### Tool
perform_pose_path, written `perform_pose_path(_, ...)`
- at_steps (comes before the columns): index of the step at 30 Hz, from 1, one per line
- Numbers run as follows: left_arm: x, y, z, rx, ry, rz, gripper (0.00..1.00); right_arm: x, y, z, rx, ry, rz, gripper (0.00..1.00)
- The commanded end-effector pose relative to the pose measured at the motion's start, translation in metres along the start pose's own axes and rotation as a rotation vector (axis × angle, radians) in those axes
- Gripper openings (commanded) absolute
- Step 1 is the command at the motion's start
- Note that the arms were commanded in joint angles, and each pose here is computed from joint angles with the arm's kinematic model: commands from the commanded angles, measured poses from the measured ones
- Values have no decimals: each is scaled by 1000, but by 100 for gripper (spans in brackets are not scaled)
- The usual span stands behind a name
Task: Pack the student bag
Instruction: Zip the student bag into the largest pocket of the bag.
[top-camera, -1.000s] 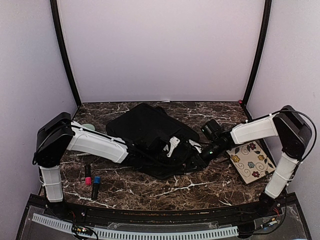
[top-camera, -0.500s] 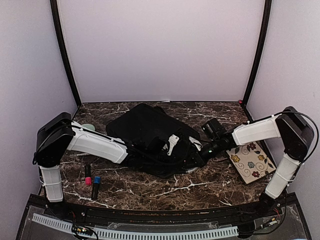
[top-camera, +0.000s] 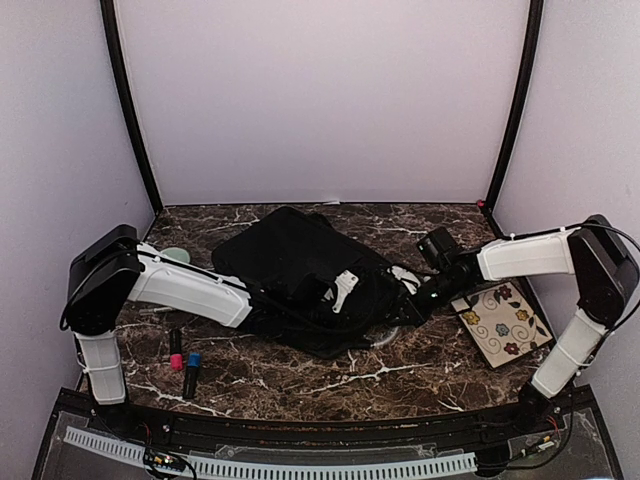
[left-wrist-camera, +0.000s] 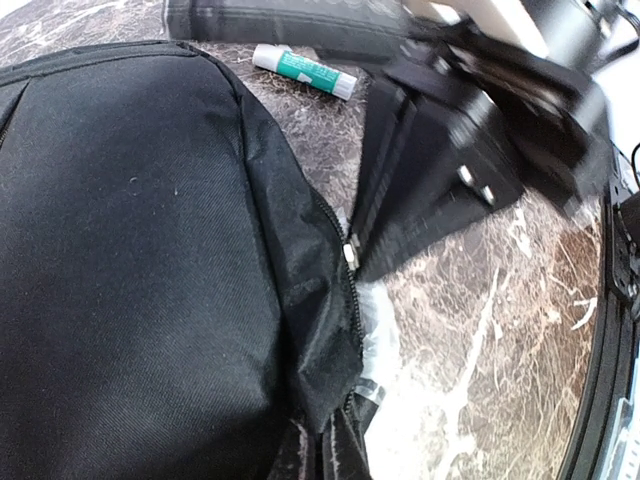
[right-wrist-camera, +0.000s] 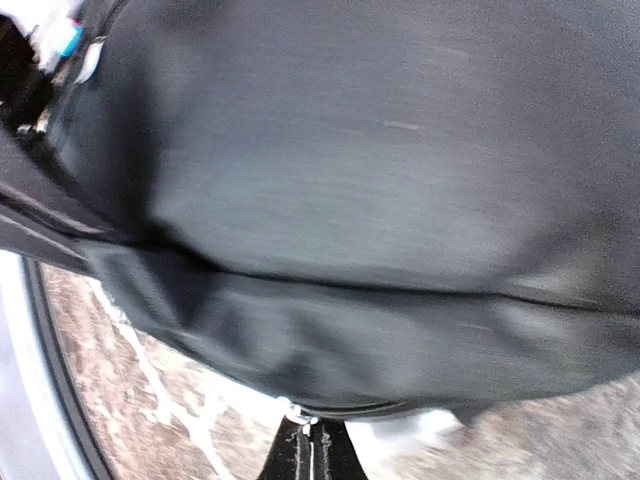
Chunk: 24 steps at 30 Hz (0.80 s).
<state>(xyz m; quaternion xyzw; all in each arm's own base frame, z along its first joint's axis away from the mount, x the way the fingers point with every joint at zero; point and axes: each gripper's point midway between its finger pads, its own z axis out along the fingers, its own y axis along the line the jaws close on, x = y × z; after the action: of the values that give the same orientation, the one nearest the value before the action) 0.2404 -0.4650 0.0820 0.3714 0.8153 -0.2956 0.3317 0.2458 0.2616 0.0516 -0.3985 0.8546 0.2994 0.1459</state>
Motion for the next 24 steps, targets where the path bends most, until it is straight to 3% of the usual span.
perform_pose_path(1, -6, -5, -25, -2, -4, 34, 0, 13, -32, -11, 124, 64, 35, 0)
perform_pose_path(12, 18, -17, -44, 81, 66, 78, 0, 1, -103, -24, 296, 80, 23, 0)
perform_pose_path(24, 56, -37, -76, 200, 169, 207, 0, -44, -135, -25, 340, 96, -271, 0)
